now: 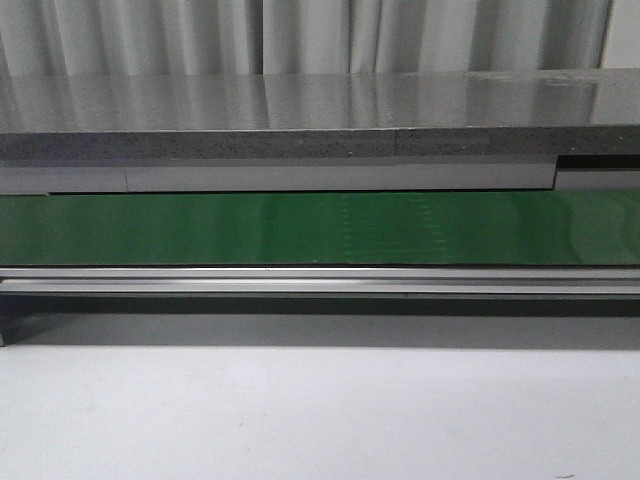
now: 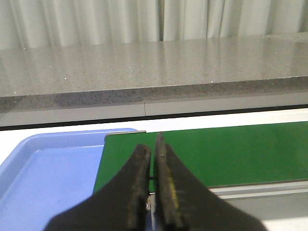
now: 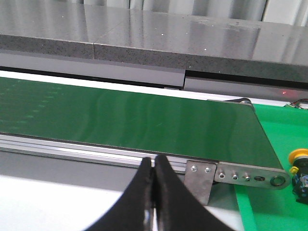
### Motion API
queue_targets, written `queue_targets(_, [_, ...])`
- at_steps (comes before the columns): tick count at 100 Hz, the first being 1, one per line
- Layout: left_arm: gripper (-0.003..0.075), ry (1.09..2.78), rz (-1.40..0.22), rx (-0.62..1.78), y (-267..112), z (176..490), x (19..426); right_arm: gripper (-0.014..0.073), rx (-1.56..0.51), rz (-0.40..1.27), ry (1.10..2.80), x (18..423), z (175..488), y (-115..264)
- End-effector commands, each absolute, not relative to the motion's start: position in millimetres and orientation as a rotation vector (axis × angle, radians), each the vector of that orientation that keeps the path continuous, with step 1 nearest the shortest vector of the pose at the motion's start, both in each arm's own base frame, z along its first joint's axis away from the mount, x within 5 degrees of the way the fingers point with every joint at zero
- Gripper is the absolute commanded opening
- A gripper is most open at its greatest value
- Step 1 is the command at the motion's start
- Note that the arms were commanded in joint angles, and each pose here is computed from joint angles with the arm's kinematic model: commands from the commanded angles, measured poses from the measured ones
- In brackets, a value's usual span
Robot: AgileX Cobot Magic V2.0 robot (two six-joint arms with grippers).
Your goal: Move button from left to right
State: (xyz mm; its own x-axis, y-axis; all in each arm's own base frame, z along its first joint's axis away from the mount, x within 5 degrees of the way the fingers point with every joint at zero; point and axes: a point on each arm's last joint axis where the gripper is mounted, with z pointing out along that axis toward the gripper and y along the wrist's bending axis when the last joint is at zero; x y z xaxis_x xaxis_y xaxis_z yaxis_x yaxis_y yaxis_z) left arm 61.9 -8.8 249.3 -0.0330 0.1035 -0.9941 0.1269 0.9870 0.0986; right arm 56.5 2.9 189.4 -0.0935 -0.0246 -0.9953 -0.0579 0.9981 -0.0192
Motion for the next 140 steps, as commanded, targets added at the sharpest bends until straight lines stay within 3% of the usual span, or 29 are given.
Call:
queue_targets(1, [0.0005, 1.508, -0.024, 0.151, -7.8, 265.6, 61.8, -0.0121, -0.071, 0.027, 1.559, 55.8, 198.0, 3.4])
queue_targets(140, [0.0005, 1.501, -0.018, 0.123, -5.8, 261.0, 61.9, -0.0121, -0.071, 0.027, 1.559, 55.8, 198.0, 3.4])
